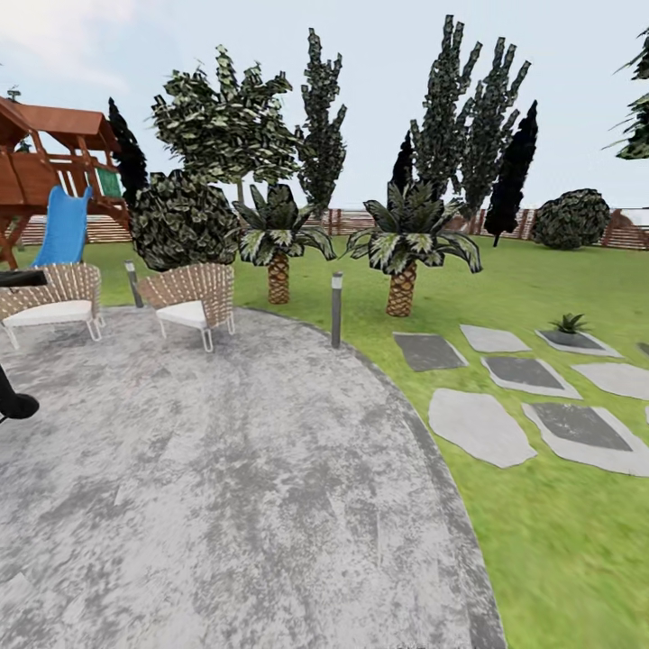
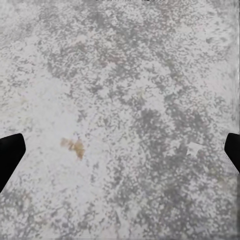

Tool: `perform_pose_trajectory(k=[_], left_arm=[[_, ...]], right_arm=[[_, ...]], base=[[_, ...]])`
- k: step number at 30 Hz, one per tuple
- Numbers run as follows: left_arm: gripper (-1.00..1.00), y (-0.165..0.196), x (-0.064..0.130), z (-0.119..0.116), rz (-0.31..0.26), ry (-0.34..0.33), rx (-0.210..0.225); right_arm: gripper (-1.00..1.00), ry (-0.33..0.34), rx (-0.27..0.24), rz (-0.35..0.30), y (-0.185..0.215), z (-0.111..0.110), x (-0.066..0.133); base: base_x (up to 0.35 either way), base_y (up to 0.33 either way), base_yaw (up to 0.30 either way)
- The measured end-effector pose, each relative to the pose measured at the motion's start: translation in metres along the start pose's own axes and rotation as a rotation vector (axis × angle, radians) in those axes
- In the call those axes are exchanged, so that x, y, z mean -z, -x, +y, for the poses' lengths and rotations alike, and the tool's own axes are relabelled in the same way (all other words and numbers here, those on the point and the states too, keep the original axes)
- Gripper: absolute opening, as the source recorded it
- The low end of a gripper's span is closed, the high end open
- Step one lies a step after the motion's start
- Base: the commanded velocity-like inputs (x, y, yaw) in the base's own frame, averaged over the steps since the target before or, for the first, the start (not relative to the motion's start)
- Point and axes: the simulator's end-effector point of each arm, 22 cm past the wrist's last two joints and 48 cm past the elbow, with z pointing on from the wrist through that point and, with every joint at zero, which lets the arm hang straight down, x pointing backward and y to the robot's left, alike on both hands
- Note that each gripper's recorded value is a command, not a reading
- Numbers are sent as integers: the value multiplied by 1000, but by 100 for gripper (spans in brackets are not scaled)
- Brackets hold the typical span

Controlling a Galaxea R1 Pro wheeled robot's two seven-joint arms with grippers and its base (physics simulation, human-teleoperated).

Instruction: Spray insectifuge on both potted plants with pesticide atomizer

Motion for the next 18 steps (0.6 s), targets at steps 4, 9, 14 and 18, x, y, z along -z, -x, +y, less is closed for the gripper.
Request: perform_pose_trajectory(k=[4,9,14,18], left_arm=[[100,-1,0,0,1,-1,0],[100,-1,0,0,1,0,0],[100,-1,0,0,1,1,0],[100,-2,-1,0,1,0,0]], right_arm=[[100,0,0,0,0,0,0],[100,0,0,0,0,0,0],[100,1,0,0,0,0,0],[100,0,0,0,-1,0,-1]], base=[[0,0,-300],[0,0,-300],[0,0,-300],[0,0,-300]])
